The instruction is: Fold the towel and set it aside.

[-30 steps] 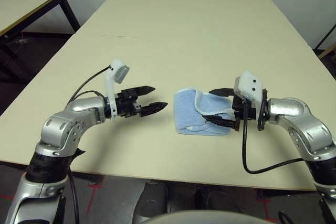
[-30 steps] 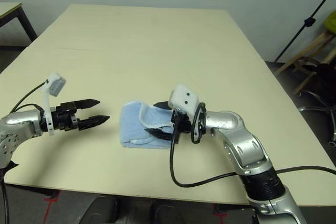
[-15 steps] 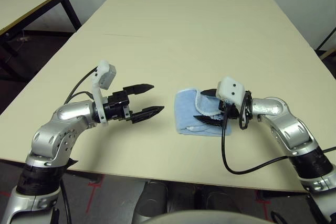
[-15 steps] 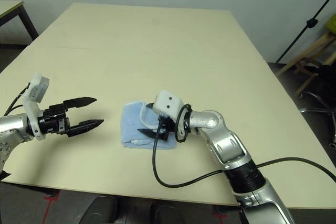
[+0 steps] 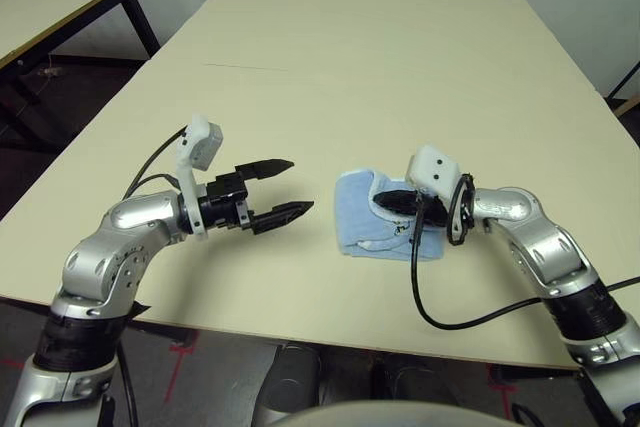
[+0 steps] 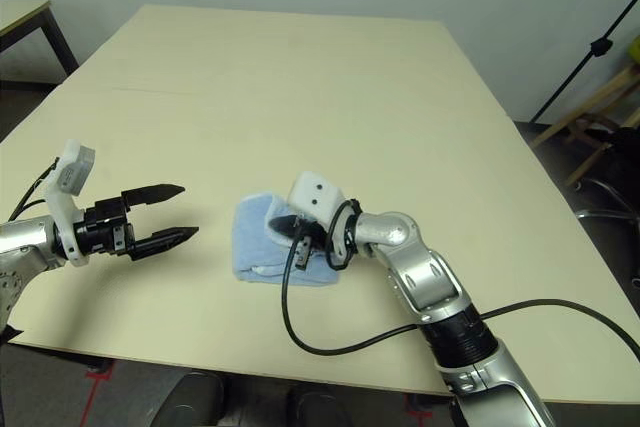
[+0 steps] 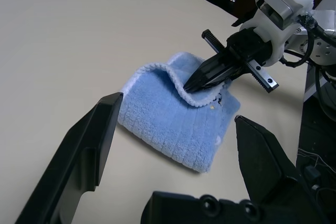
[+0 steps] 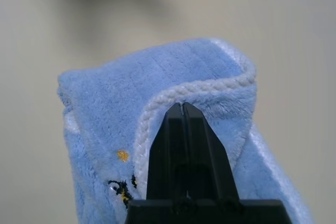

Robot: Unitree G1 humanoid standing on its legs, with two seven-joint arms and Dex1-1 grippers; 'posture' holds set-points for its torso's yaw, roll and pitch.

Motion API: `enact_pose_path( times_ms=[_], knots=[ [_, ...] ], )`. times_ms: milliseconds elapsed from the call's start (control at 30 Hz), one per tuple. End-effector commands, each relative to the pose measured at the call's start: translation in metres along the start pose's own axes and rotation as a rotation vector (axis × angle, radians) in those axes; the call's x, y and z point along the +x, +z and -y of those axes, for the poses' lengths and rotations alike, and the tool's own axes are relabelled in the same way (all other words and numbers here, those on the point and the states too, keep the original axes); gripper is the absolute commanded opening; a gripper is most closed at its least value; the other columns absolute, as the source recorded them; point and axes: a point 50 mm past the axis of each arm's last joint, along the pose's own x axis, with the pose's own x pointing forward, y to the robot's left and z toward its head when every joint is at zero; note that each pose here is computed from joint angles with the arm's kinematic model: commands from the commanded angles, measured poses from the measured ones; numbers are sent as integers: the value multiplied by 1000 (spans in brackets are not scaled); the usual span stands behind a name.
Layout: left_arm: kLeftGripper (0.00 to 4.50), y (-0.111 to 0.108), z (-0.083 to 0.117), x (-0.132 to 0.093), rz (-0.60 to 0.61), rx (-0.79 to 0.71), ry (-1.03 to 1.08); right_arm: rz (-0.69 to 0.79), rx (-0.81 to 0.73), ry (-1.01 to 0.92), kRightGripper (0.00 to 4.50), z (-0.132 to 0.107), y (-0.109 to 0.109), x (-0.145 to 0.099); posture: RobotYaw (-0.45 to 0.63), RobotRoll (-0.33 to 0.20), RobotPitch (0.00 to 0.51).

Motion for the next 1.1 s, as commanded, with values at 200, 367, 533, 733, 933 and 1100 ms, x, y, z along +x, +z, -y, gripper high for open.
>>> enact_pose_path(
  times_ms=[200, 367, 533, 733, 933, 1100],
  knots=[
    [4500, -1, -1, 7, 0, -7, -31, -76, 19, -51, 15, 4, -12, -15, 141, 0, 88],
    [4500, -3, -2, 7, 1, -19, -38, -136, 28, -114, 15, 11, -21, -29, 137, 0, 89],
    [4500, -5, -2, 6, 0, -26, -36, -188, 17, -202, 15, 25, -26, -54, 132, 0, 91],
    [4500, -3, -3, 9, 6, -29, -40, -109, 97, -259, 15, 31, -19, -70, 120, 0, 93],
    [4500, -4, -4, 11, 8, -32, -44, 54, 225, -178, 15, 19, -3, -67, 110, 0, 96],
    [4500, -4, -5, 12, 10, -35, -47, 88, 259, -123, 15, 10, 1, -60, 110, 0, 97]
  ],
)
